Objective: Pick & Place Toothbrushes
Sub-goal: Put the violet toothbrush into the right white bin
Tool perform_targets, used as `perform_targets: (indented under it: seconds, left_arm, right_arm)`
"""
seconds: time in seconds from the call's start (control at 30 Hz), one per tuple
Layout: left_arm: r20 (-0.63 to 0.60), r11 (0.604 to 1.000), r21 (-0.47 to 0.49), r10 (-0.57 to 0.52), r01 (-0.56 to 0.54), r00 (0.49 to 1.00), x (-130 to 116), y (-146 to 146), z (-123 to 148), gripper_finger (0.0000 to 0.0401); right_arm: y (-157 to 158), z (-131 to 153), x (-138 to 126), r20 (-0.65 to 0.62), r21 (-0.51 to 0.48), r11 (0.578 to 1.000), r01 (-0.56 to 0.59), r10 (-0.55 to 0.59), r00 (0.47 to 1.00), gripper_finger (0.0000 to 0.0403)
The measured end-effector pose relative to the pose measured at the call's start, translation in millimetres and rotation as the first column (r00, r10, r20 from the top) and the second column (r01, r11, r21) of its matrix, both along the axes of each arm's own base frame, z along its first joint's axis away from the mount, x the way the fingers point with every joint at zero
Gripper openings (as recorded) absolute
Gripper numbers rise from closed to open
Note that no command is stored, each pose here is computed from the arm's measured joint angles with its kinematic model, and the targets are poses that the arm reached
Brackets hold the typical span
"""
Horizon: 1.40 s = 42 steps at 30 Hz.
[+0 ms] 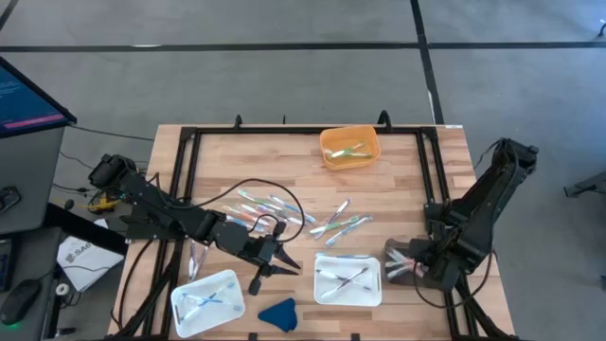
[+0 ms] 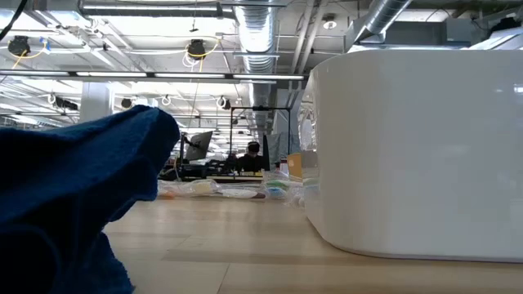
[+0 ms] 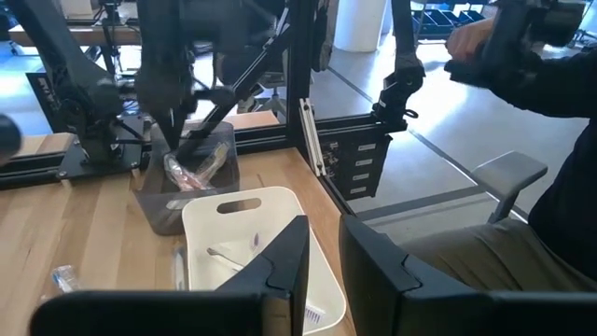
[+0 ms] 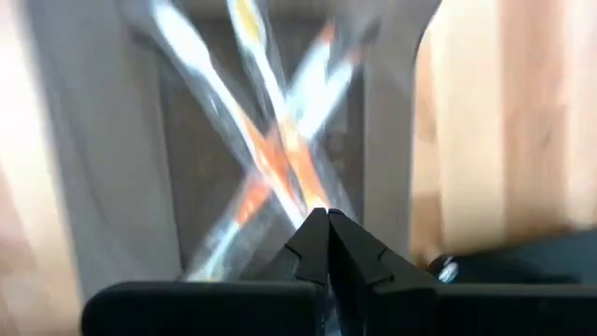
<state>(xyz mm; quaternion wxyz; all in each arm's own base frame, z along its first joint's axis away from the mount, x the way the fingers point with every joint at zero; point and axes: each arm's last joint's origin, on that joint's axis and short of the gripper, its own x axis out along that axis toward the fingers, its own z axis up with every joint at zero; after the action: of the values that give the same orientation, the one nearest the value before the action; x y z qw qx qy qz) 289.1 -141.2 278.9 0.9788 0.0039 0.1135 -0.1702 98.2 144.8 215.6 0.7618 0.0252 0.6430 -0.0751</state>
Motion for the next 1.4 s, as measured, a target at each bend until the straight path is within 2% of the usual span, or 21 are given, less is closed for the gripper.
perform_targets:
  seconds: [0.23,0.43,0.7,0.87,0.97,1.07,1.17,1.4]
  left_arm:
    - [-0.002,1.0,-0.002,0.0,0.0,1.0,0.0,0.0,-0.1,0.0057]
    - [-0.023,1.0,-0.002,0.005,-0.005,1.0,-0.4,0.3,-2.0,0.0057]
    - [-0.136,0.975,0.045,0.223,-0.219,0.965,-1.9,9.2,-14.6,0.0054]
    - [-0.202,0.934,0.091,0.358,-0.346,0.912,-5.8,14.7,-23.0,0.0045]
    - [-0.234,0.9,0.114,0.435,-0.42,0.869,-8.8,19.6,-26.7,0.0039]
    - [-0.271,0.872,0.121,0.489,-0.475,0.829,-13.4,25.1,-28.3,0.0033]
    - [-0.309,0.853,0.119,0.518,-0.508,0.798,-14.5,29.5,-31.5,0.0027]
    - [-0.344,0.845,0.118,0.528,-0.522,0.777,-17.2,29.4,-34.7,0.0017]
  right_arm:
    - [-1.6,31.5,12.9,0.199,-0.042,0.998,-0.057,0.064,0.978,0.0]
    - [-7.1,37.6,28.3,0.274,-0.105,0.987,-0.118,0.143,0.951,0.0]
    - [-24.3,40.4,57.9,0.311,-0.16,0.973,-0.168,0.211,0.927,0.0]
    - [-38.7,42.5,75.1,0.342,-0.178,0.973,-0.145,0.2,0.918,0.0]
    - [-45.6,44.8,85.0,0.369,-0.201,0.966,-0.164,0.23,0.901,0.0]
    - [-50.4,48.9,96.5,0.418,-0.226,0.953,-0.201,0.281,0.864,0.0]
    - [-52.8,54.8,108.7,0.485,-0.211,0.938,-0.276,0.346,0.803,0.0]
    - [-55.7,72.6,130.9,0.663,-0.198,0.861,-0.468,0.47,0.583,0.0]
